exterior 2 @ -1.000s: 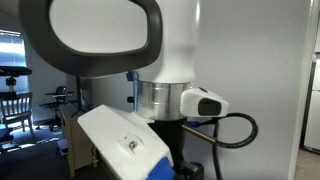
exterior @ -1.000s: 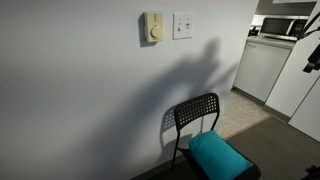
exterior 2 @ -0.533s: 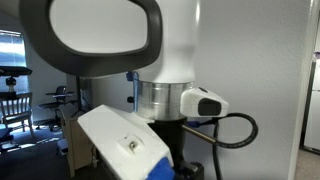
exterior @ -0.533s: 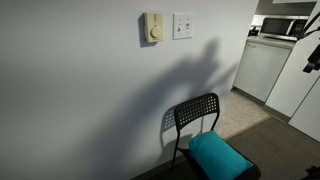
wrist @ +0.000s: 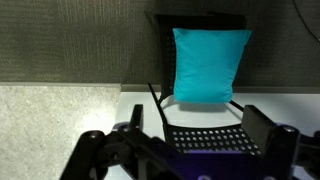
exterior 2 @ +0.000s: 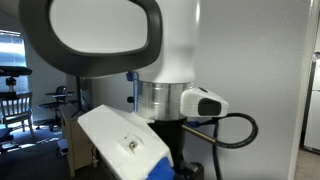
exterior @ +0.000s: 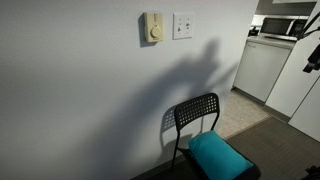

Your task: Turn off the right light switch

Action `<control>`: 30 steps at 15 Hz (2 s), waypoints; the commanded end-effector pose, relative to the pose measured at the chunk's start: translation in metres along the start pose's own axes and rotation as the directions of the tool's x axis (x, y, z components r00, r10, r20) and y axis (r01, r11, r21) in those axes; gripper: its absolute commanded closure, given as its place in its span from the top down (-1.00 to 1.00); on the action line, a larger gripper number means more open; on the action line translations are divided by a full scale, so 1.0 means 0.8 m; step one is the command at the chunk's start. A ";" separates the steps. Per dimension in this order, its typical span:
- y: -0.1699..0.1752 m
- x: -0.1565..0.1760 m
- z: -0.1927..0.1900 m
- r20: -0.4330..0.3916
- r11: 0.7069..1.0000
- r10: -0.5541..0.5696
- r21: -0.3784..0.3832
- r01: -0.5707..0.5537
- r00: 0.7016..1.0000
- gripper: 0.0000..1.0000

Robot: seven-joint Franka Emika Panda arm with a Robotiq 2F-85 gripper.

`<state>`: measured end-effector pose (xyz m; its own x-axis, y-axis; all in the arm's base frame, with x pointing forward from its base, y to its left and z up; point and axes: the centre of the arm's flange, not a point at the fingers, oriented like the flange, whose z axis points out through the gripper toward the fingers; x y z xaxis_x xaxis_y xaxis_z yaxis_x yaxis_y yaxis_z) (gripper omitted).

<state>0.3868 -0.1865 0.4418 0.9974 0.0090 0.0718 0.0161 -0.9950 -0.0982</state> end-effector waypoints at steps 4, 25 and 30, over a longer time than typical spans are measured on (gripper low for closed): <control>0.000 0.000 0.000 0.000 1.000 0.000 0.000 0.000 1.000 1.00; -0.108 0.086 -0.044 -0.153 0.878 -0.476 -0.146 0.456 0.866 1.00; -0.124 0.084 -0.054 -0.156 0.864 -0.499 -0.157 0.478 0.852 1.00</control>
<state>0.4495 -0.0919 0.4996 0.8309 0.4892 0.2653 0.4794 -0.8713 0.1052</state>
